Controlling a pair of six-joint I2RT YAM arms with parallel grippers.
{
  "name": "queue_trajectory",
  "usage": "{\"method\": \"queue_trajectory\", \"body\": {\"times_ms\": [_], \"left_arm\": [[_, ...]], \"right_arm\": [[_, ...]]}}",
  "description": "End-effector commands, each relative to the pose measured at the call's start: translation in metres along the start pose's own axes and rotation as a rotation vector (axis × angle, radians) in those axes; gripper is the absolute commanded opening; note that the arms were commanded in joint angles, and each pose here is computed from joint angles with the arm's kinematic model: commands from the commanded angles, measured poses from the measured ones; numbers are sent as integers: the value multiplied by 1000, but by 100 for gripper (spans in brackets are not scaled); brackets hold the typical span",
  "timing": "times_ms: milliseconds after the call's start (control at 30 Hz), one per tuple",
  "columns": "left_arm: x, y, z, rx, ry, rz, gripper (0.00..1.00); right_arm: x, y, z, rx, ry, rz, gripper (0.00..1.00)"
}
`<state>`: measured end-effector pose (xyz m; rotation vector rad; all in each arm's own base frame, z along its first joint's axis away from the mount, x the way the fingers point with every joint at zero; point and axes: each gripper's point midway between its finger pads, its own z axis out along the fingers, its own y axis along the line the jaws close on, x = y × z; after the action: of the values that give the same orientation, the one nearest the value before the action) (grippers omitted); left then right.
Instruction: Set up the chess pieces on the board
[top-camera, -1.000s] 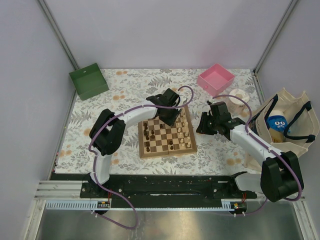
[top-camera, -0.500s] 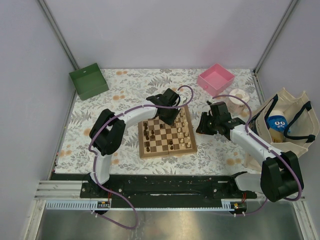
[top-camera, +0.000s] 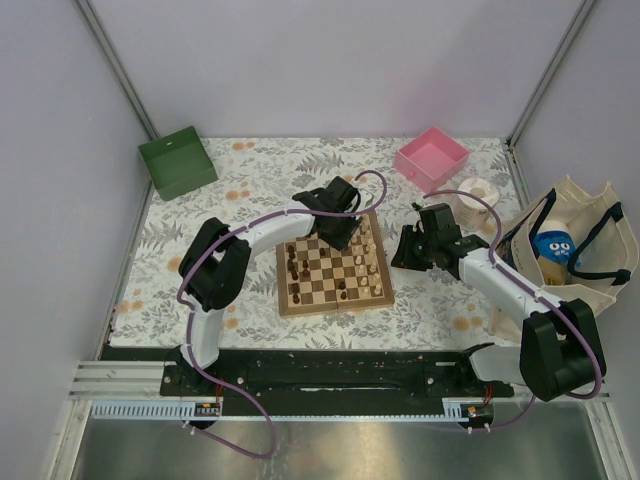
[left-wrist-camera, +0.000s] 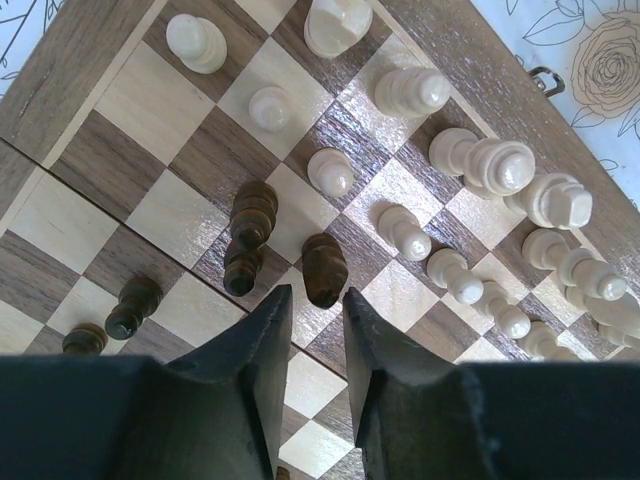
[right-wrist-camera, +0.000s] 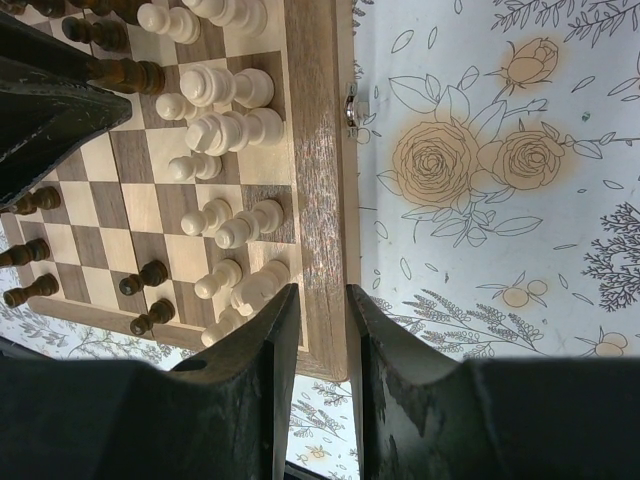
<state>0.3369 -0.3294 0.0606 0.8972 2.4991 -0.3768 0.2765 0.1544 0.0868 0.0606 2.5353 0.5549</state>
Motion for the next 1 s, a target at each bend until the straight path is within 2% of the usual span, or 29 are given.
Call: {"method": "queue_trajectory", "body": {"times_ms": [0,133,400,633,967], "left_arm": [[-36,-4,-26,-5,-111,19,33],[-39,-3,-26,-6,-116,17,38],[-49,-9,-25,16,-142,11,41],[-42,-6,-19,11,-118,13,35],[-39,-8,-15,21,-103,12,32]], "right_arm": [[-17,14,-4,-39,-42,-29,34],[-16,13,-3,-37,-35,-30,34],[-15,13,-2,-41,-31,-29,34],[-14,14,-2,-44,-28,-31,34],[-14,14,-3,-46,-28,-31,34]]}}
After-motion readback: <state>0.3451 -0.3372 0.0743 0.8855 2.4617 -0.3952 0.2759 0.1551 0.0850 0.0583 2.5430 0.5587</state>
